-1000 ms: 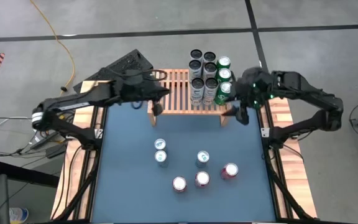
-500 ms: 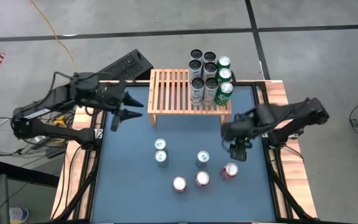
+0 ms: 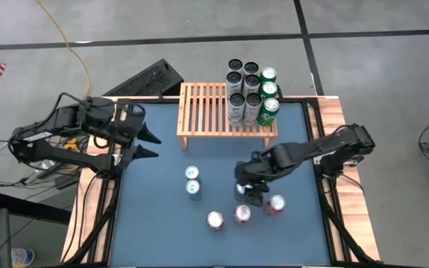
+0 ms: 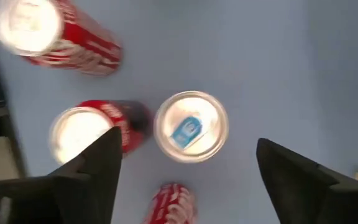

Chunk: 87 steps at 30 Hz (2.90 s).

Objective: Place canned beverage on shelf
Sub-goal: Put the bottom right blue soda can on the shelf

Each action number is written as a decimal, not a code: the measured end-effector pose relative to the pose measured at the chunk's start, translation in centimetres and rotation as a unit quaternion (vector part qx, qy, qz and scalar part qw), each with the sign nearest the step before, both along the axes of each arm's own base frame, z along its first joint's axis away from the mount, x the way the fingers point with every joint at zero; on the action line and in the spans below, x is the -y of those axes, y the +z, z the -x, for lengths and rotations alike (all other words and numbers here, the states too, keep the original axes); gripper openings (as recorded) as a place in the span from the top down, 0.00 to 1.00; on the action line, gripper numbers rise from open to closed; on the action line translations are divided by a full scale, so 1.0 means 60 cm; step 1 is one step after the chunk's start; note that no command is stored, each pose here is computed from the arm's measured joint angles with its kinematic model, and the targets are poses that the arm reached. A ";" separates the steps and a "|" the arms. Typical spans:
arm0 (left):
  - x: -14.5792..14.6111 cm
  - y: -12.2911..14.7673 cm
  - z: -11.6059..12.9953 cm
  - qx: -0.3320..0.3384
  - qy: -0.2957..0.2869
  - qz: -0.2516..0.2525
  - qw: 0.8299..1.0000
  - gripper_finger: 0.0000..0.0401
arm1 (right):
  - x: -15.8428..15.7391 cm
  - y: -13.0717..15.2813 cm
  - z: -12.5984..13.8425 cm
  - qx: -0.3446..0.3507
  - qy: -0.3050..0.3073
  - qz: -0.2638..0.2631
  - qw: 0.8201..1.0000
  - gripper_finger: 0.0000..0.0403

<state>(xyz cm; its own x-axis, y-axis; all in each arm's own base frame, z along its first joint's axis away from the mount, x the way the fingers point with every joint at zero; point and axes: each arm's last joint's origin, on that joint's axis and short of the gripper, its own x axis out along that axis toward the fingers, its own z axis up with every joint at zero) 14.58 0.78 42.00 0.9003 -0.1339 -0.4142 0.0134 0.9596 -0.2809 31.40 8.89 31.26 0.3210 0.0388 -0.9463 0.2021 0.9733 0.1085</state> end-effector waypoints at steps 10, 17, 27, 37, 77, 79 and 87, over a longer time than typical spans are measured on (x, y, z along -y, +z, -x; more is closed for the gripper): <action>0.010 -0.010 -0.005 -0.032 -0.011 0.005 0.999 0.45 | 0.004 -0.091 -0.056 -0.080 -0.028 0.007 0.996 0.06; 0.013 -0.011 -0.006 -0.032 -0.002 -0.017 0.999 0.45 | 0.000 -0.128 -0.071 -0.117 -0.073 -0.009 0.990 0.10; 0.009 -0.027 -0.014 -0.043 0.027 -0.033 0.998 0.45 | -0.001 -0.124 -0.070 -0.112 -0.102 -0.017 0.988 0.38; 0.009 -0.034 -0.034 -0.049 0.021 -0.034 0.998 0.45 | -0.010 -0.113 -0.070 -0.109 -0.065 -0.006 0.992 0.53; -0.062 -0.110 -0.290 0.104 -0.382 0.154 0.905 0.45 | -0.043 0.216 -0.026 0.156 0.375 0.281 0.870 0.53; -0.071 -0.125 -0.307 0.103 -0.389 0.163 0.901 0.45 | -0.049 0.219 -0.026 0.166 0.379 0.282 0.865 0.53; -0.097 -0.178 -0.344 0.074 -0.384 0.196 0.899 0.43 | -0.057 0.220 -0.025 0.175 0.377 0.277 0.866 0.53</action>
